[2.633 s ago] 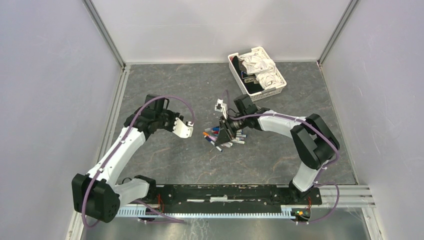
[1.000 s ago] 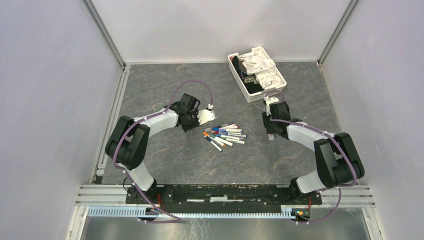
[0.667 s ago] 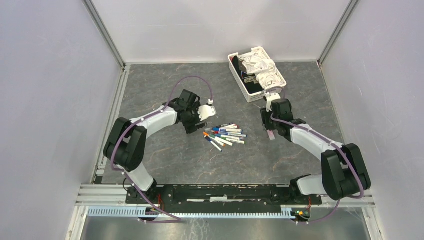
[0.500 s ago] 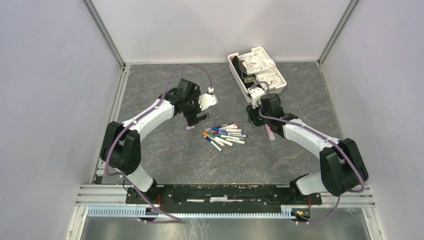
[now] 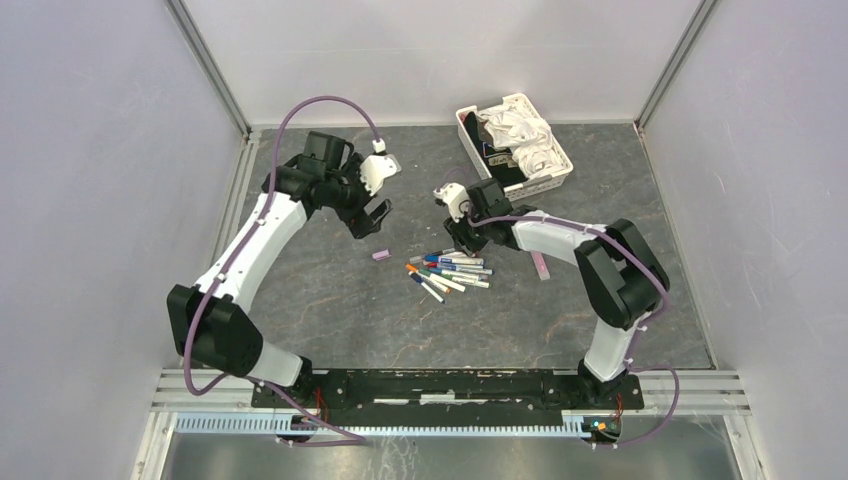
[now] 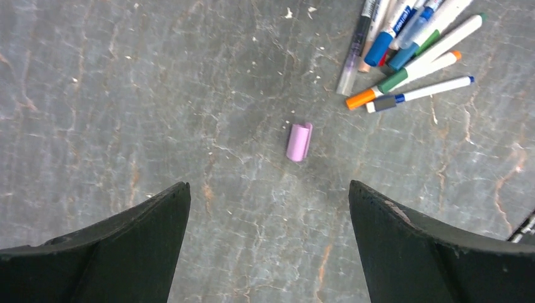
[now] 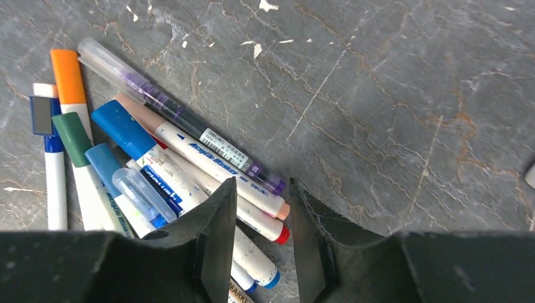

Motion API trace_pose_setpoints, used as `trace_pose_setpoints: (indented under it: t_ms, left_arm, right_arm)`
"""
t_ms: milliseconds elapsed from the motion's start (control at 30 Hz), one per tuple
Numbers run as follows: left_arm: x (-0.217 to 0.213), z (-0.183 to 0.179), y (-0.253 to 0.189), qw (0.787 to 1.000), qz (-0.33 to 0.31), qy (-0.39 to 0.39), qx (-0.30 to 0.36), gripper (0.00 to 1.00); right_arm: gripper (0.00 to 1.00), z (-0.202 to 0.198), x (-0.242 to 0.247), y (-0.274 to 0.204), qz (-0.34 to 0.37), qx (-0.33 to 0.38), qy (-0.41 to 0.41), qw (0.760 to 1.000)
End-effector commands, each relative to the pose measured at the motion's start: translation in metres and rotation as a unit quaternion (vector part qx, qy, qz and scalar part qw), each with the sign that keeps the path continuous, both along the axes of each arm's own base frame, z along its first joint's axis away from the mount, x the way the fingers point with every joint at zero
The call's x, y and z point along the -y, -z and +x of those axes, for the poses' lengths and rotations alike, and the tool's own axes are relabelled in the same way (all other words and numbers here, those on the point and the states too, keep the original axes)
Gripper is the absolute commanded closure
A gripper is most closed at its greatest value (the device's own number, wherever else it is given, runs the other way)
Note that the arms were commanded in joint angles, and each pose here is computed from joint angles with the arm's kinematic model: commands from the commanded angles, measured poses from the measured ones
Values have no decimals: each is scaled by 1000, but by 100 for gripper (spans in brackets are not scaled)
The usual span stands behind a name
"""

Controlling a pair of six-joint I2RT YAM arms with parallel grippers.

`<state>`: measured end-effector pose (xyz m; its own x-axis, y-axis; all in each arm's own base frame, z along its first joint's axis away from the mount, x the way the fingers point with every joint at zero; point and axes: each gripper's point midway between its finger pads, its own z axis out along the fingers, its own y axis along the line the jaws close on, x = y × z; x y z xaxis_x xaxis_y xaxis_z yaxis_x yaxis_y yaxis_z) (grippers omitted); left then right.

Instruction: Open the pen caps

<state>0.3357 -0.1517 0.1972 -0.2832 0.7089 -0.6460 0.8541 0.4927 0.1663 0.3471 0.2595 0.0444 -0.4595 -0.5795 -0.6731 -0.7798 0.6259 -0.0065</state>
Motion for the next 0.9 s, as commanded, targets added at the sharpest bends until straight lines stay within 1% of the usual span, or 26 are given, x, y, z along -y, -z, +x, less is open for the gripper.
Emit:
trace_pose_setpoints:
  t_ms: [0, 100, 333, 567, 733, 867]
  left_arm:
    - [0, -24, -1, 998, -31, -5, -52, 0]
    - [-2, -28, 1, 997, -35, -5, -63, 0]
    - [-3, -31, 2, 997, -36, -5, -65, 0]
    - [0, -35, -2, 997, -46, 4, -66, 0]
    - [1, -37, -10, 997, -53, 9, -61, 0]
    - [2, -39, -17, 997, -57, 13, -54, 0]
  right_arm:
    - [59, -1, -15, 1, -8, -5, -45, 999]
    - [59, -10, -16, 8, -12, -13, -53, 998]
    - [62, -27, -12, 19, -15, -30, -54, 998]
    - [61, -46, -9, 20, -15, -31, -63, 997]
    - [58, -31, -15, 2, -17, -5, -63, 998]
    - [58, -12, -27, -19, -13, 18, -69, 997]
